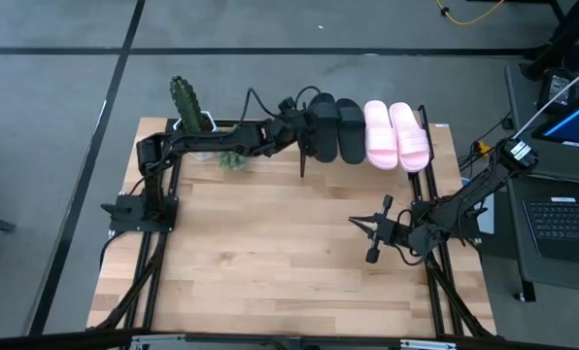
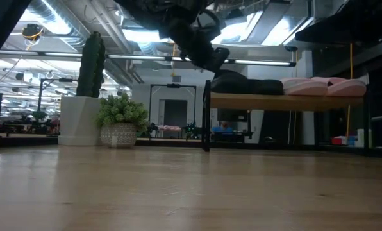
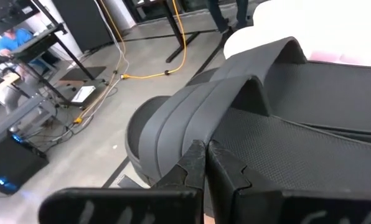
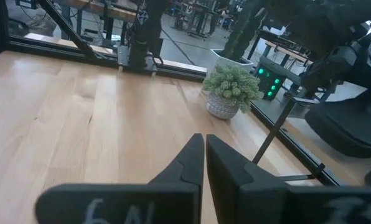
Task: Pick and place slides into the shelf
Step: Put the black slides on the shelf, then return to Home Position
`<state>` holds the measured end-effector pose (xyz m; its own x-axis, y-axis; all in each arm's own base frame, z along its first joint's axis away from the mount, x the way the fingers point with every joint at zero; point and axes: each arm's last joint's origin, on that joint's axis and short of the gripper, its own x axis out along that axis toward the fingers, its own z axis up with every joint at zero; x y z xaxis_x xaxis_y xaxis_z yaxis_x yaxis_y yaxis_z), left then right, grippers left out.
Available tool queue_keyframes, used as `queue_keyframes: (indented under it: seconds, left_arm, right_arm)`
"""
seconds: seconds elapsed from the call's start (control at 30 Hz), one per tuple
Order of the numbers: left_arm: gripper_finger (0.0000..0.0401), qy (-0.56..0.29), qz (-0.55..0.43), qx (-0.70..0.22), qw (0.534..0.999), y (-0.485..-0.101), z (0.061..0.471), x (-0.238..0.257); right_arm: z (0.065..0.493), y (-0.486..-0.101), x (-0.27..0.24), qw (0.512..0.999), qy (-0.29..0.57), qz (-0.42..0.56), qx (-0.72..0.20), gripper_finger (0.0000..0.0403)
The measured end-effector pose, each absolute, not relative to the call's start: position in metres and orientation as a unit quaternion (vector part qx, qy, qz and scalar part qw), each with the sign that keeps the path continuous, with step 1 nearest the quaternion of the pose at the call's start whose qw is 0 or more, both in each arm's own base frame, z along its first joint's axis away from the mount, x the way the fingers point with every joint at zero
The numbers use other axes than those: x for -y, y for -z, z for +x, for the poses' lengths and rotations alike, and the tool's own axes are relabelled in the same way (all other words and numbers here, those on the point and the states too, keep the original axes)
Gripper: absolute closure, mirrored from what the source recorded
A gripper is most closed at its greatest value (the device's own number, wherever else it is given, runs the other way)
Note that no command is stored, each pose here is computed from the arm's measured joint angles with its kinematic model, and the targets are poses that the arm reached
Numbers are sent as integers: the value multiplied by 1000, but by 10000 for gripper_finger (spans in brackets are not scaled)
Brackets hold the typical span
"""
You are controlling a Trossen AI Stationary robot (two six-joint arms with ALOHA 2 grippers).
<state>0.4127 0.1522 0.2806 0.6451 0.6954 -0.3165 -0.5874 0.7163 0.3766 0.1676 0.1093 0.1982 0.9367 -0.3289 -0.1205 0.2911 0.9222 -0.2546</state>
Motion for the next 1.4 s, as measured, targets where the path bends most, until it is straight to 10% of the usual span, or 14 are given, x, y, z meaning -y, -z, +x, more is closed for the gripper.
queue_keyframes:
  seconds: [1.4]
  left_arm:
    - [284, -348, 150, -263, 887, -278, 409, -153]
  right_arm:
    - [167, -197, -109, 976, 158, -124, -86, 382]
